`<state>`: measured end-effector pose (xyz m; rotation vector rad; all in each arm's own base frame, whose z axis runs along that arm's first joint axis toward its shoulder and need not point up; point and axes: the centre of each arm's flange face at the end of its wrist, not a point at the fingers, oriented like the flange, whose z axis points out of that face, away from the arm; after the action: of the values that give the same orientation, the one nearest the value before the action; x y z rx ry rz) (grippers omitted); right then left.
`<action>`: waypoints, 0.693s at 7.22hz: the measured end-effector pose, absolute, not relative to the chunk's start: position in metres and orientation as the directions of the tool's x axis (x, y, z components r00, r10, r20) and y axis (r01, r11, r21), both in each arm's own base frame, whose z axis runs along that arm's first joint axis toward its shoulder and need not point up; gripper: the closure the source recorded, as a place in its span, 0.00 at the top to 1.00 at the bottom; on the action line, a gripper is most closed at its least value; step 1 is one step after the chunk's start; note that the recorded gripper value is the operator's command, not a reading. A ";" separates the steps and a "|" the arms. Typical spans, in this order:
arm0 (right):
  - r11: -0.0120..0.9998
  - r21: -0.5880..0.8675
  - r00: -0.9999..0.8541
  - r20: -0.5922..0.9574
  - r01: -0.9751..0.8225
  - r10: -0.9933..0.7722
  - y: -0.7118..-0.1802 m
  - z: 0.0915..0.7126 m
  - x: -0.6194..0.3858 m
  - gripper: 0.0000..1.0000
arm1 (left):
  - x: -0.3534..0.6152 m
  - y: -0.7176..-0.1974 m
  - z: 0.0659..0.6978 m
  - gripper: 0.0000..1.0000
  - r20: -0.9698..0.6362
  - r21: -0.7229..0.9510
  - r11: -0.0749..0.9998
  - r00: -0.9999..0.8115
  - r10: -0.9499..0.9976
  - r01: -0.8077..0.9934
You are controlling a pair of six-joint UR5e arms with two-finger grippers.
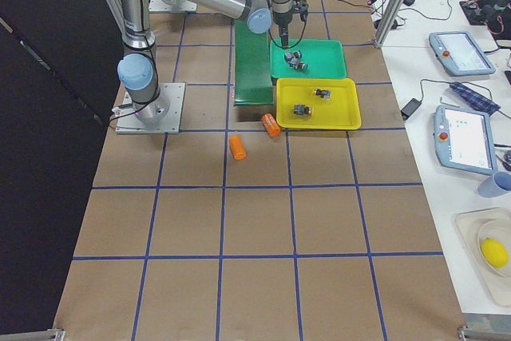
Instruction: Sort buttons by color to trays
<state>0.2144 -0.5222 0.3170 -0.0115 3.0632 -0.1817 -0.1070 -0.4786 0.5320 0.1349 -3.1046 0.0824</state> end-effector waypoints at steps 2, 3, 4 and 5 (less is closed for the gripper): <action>0.999 -0.050 -0.999 -0.048 0.016 0.013 -0.499 0.357 0.192 1.00 | -0.106 -0.484 0.537 1.00 0.029 -0.057 0.994 -0.996 -0.090 -0.091; 1.000 -0.017 -0.999 -0.041 0.013 0.012 -0.483 0.380 0.173 1.00 | -0.106 -0.486 0.541 1.00 0.027 -0.056 0.994 -0.996 -0.090 -0.092; 1.000 0.028 -0.999 -0.039 -0.001 0.000 -0.465 0.400 0.147 1.00 | -0.105 -0.487 0.543 1.00 0.026 -0.056 0.994 -0.996 -0.090 -0.091; 0.998 0.063 -0.999 -0.042 -0.012 -0.010 -0.453 0.412 0.122 1.00 | -0.106 -0.487 0.543 1.00 0.027 -0.055 0.994 -0.996 -0.090 -0.091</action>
<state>0.1222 -0.4529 0.4120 -0.0169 3.0981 0.0981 -0.1055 -0.4865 0.5430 0.1410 -3.1126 0.0878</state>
